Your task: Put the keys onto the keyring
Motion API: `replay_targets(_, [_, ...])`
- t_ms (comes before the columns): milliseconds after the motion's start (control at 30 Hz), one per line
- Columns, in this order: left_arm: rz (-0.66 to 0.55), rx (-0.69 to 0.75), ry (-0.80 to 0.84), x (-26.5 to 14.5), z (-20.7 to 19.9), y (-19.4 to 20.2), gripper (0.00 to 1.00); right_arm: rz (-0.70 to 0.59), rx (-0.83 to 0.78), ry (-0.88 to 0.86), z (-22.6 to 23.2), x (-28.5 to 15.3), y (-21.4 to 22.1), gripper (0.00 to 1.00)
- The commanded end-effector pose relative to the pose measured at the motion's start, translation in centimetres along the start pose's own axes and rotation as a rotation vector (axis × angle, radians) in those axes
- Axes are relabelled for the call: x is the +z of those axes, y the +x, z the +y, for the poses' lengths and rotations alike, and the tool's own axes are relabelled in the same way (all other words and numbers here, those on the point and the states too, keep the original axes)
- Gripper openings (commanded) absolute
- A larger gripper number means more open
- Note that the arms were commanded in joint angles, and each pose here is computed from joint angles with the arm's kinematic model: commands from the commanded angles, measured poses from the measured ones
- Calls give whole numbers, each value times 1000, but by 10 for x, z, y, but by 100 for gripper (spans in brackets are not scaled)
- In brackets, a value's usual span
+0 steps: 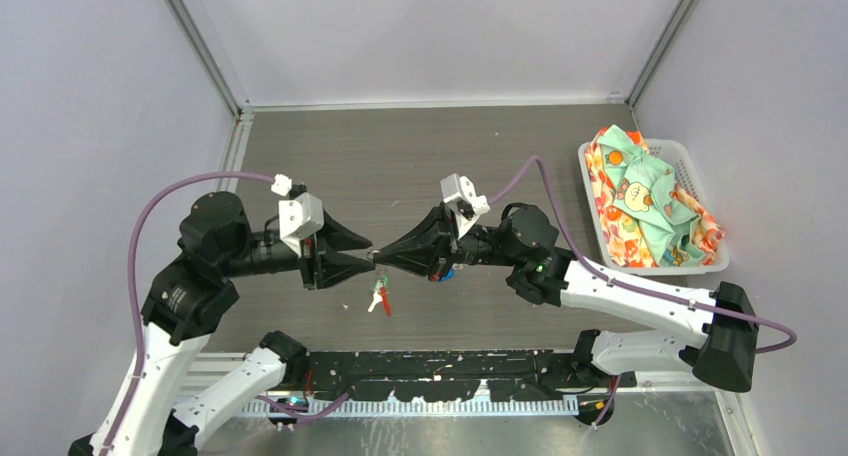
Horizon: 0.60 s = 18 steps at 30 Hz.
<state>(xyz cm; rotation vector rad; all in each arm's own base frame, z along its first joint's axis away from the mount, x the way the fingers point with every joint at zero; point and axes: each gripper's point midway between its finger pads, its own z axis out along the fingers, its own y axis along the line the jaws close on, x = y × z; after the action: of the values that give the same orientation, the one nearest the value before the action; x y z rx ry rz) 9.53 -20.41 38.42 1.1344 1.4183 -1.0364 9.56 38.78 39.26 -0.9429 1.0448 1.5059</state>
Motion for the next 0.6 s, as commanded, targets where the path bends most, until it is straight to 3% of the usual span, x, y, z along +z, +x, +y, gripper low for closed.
replay_targets(0, [27,-26,-64,5,18,5,44,-84,-34,-55,15,5,-28,1])
replay_targets(133, [18,-20,-56,5,16,3,40,-80,-31,-61,14,7,-28,1])
replay_targets(367, [5,3,-40,3,11,1,10,-79,-32,-58,15,6,-29,1])
replay_targets(467, [23,8,-63,1,13,6,10,-78,-38,-53,15,5,-30,1])
replay_targets(567, [32,17,-103,-2,19,7,25,-75,-48,-43,14,3,-31,1])
